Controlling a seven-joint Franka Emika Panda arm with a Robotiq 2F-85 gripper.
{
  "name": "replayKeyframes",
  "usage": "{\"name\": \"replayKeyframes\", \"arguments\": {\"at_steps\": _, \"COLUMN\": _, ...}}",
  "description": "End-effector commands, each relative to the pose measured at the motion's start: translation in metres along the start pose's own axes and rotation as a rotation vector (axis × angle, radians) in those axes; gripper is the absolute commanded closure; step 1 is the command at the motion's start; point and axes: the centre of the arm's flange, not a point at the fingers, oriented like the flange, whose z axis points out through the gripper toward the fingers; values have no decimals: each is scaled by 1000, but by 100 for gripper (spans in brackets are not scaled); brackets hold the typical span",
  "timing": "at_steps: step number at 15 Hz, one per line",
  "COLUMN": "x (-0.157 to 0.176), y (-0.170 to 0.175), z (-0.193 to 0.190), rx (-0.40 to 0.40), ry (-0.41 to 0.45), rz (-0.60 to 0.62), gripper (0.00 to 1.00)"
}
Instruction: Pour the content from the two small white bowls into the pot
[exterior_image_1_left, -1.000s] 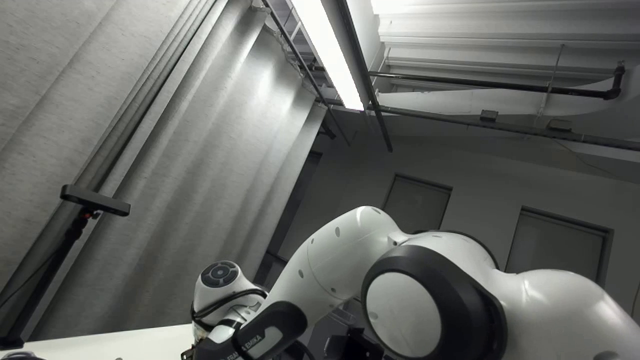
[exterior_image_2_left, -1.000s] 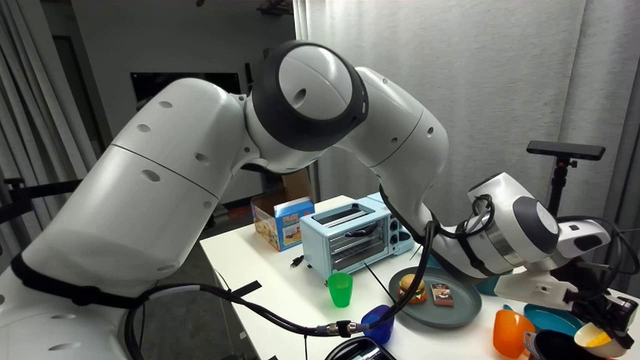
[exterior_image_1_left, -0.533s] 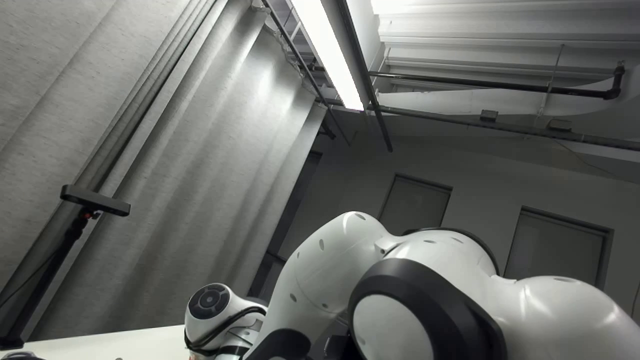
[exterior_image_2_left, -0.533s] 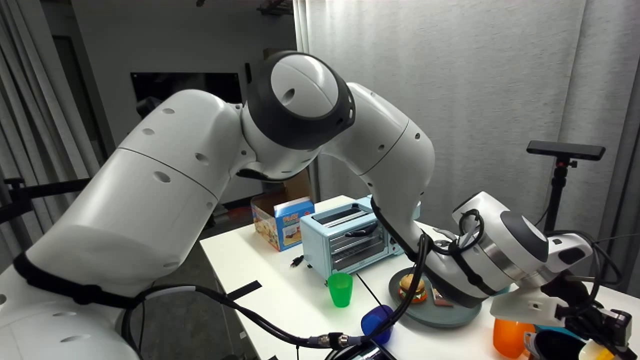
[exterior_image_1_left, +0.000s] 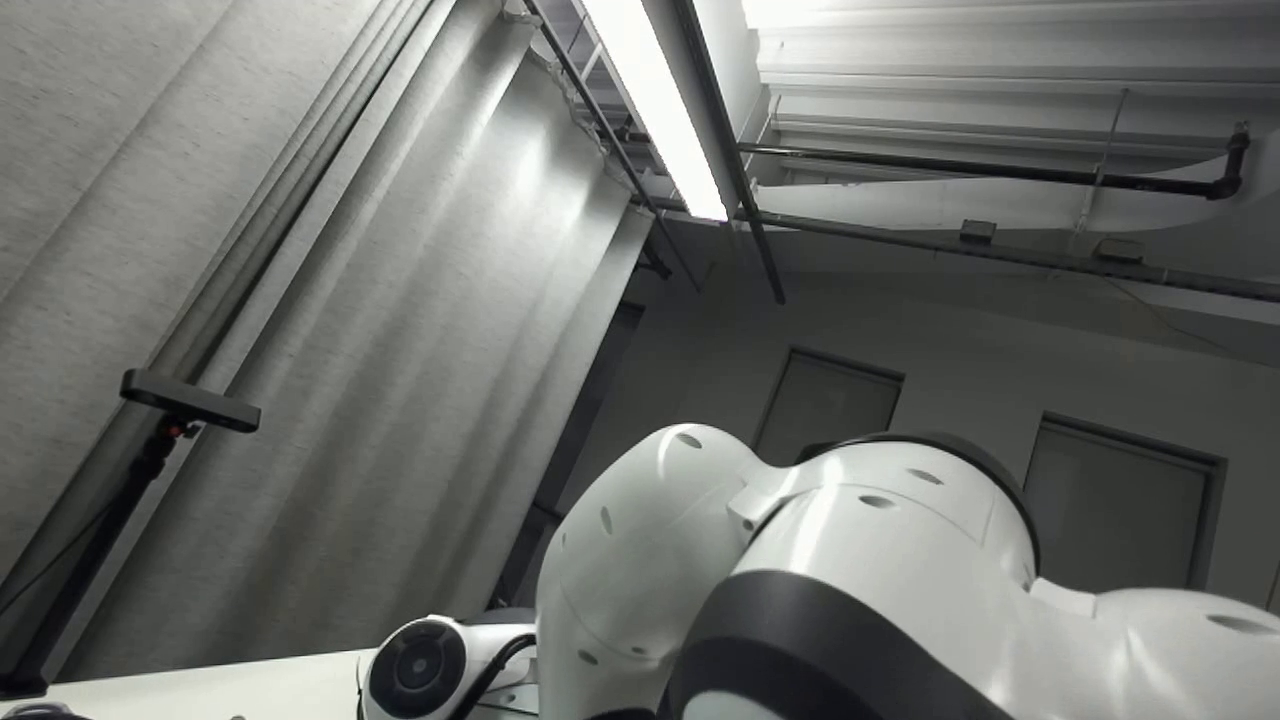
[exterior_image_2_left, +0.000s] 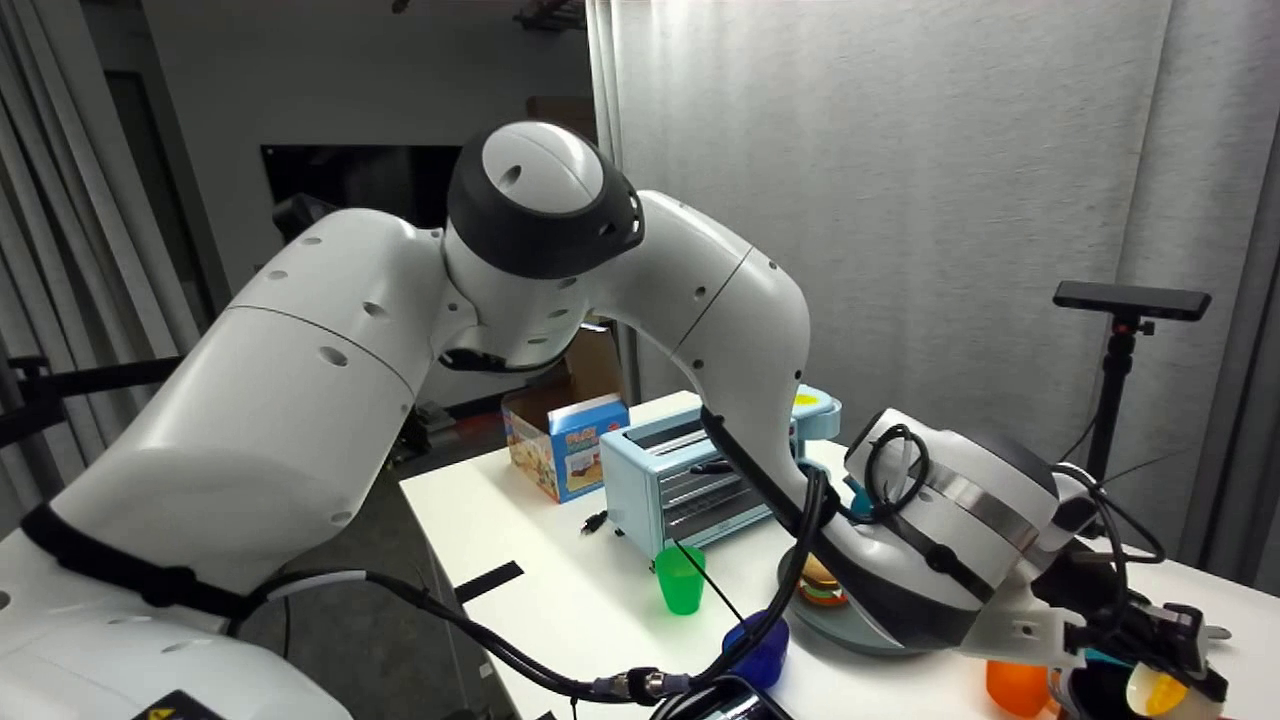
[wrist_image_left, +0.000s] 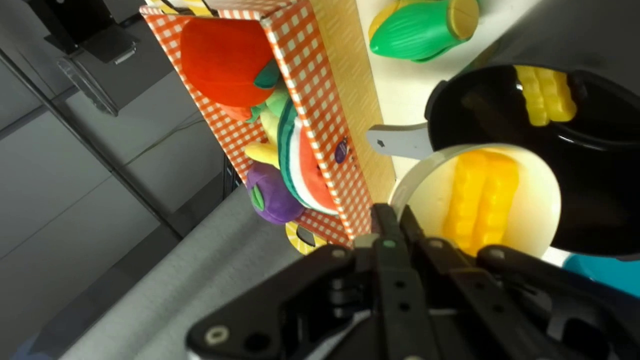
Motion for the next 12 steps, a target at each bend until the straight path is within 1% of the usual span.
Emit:
{"name": "replayKeyframes", "arguments": {"at_steps": 1, "x": -29, "y": -7, "z": -22, "rx": -28, "ry": 98, "rz": 6, "gripper": 99}}
{"name": "replayKeyframes", "arguments": {"at_steps": 3, "x": -36, "y": -12, "z": -38, "rx": -41, "ry": 142, "rz": 13, "gripper": 99}}
{"name": "replayKeyframes", "arguments": {"at_steps": 6, "x": -43, "y": -16, "z": -51, "rx": -74, "ry": 180, "rz": 20, "gripper": 99}}
{"name": "replayKeyframes", "arguments": {"at_steps": 9, "x": -46, "y": -17, "z": -46, "rx": -124, "ry": 187, "rz": 30, "gripper": 99}}
{"name": "replayKeyframes", "arguments": {"at_steps": 12, "x": -52, "y": -17, "z": -32, "rx": -171, "ry": 180, "rz": 33, "gripper": 99}}
